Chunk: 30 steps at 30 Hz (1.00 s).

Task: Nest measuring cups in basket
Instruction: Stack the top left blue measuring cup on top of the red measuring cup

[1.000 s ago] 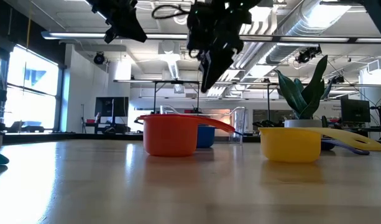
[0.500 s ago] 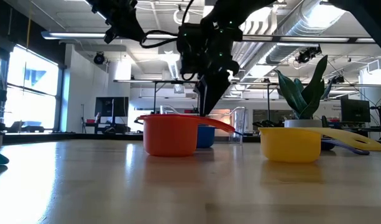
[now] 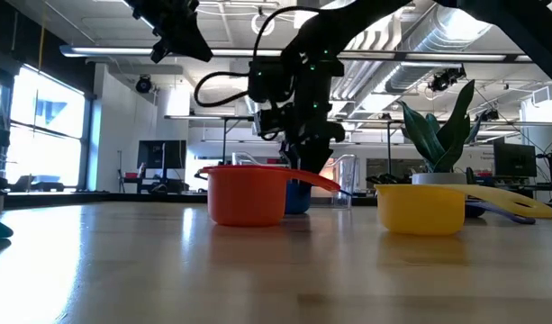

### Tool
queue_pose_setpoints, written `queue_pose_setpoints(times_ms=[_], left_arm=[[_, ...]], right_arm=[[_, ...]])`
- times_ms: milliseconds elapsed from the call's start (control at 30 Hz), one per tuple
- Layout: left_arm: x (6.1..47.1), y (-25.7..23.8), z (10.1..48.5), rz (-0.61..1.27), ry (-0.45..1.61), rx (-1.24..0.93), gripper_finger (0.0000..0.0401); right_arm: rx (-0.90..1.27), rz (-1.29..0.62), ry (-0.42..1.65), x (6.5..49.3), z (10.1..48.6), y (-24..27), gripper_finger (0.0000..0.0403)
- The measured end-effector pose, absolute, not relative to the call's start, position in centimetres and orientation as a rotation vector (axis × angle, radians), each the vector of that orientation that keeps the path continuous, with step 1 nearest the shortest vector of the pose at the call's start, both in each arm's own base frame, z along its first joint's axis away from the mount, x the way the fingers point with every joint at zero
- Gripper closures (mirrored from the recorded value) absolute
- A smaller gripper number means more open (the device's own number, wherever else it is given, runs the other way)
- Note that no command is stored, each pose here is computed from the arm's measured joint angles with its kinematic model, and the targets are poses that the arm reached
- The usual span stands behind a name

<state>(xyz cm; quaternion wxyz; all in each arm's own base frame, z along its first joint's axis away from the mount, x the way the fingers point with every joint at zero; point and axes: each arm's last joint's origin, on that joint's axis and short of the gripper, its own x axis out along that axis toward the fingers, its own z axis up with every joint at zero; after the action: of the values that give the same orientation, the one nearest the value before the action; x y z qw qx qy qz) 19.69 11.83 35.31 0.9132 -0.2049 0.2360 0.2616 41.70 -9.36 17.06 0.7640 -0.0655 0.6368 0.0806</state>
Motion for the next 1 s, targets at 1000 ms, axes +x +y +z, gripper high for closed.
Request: queue_pose_setpoints(times_ms=[1000], left_arm=[[19.1,11.1,34.2,0.456,0.636,-0.479,0.0357]], right_arm=[[-0.219,0.147,1.311,43.3,22.6,-3.3,0.04]])
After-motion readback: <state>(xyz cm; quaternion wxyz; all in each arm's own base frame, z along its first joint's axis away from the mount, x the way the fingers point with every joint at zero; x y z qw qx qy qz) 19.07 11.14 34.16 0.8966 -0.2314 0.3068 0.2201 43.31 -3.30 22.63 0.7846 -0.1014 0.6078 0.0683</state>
